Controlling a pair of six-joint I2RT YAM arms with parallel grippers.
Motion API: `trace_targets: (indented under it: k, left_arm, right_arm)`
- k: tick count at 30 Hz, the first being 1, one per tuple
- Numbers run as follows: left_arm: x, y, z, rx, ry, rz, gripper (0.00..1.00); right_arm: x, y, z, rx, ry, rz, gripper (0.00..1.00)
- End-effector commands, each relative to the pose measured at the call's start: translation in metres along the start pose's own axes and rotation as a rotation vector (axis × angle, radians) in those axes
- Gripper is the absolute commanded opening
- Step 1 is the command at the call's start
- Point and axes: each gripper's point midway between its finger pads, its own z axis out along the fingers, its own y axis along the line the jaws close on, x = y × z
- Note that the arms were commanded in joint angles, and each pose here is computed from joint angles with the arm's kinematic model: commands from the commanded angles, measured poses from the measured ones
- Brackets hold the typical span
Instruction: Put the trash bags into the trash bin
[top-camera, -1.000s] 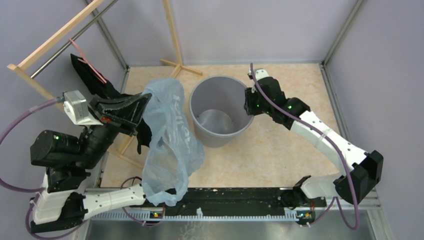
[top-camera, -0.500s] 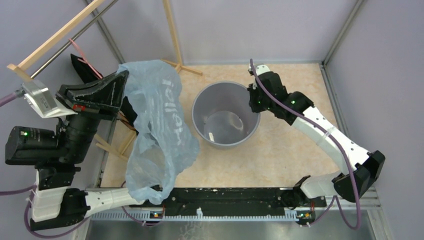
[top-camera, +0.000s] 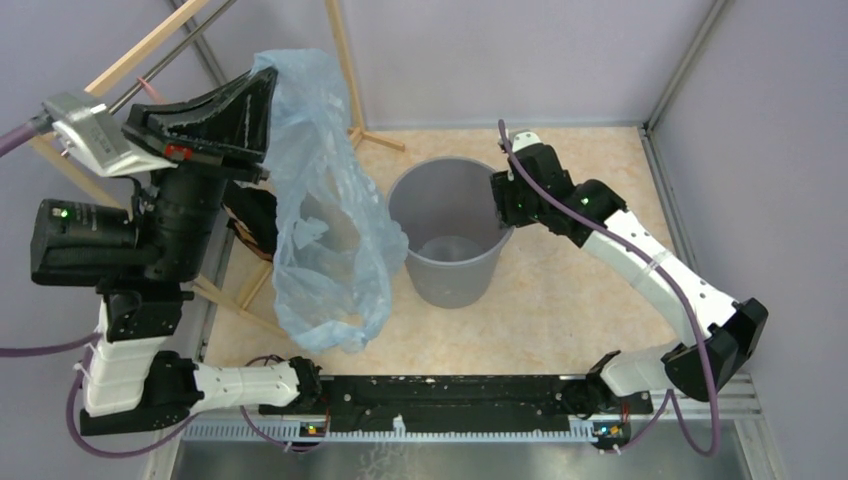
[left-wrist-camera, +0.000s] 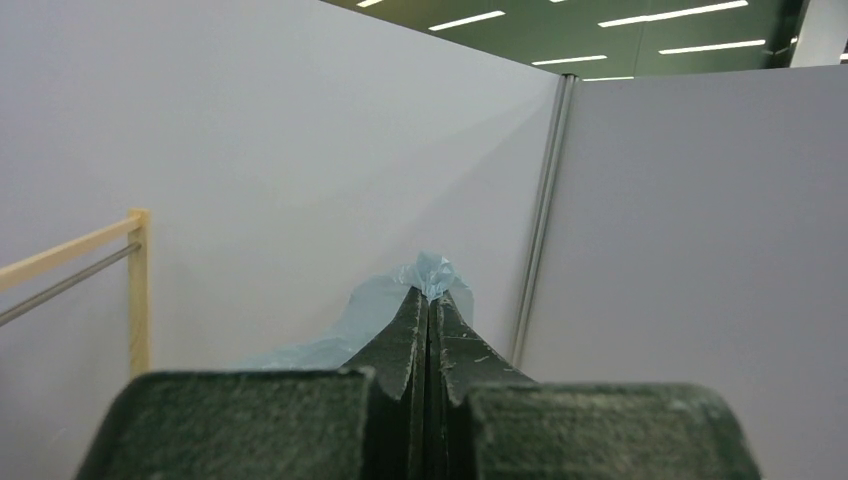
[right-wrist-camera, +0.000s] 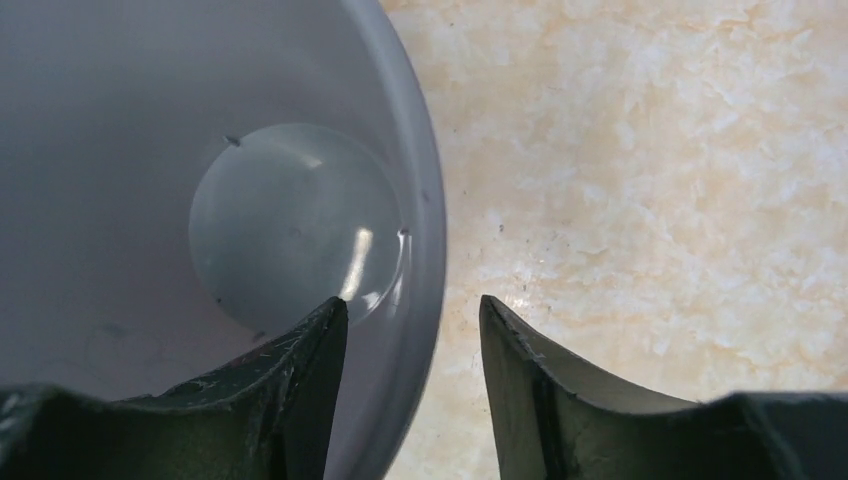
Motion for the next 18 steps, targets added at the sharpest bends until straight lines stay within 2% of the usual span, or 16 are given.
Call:
trace_targets:
  k: [1,6,9,15,18]
  left_arm:
    - [-0.009,-0.01,0.025,0.002,-0.047,0.038,0.0]
    - [-0.001,-0.012,0.041,-0.045,-0.054,0.055,0.0]
    - [0.004,-0.017,0.053,-0.056,-0.063,0.074,0.0]
    - [0.009,-0.032,0.072,-0.03,-0.078,0.063,0.0]
    - [0.015,-0.037,0.077,-0.025,-0.082,0.06,0.0]
  right_arm:
    - [-0.026,-0.005,-0.027,-0.007,-0.103,0.03,0.54]
    - [-0.037,-0.01,-0.043,0.002,-0.141,0.049,0.72]
    - [-0.049,-0.003,-0.061,-0.062,-0.193,0.062,0.8]
    - [-0.084,0.034,-0.114,-0.337,-0.335,-0.008,0.86]
    - [-0.082,0.069,-0.158,-0.615,-0.483,-0.111,0.9]
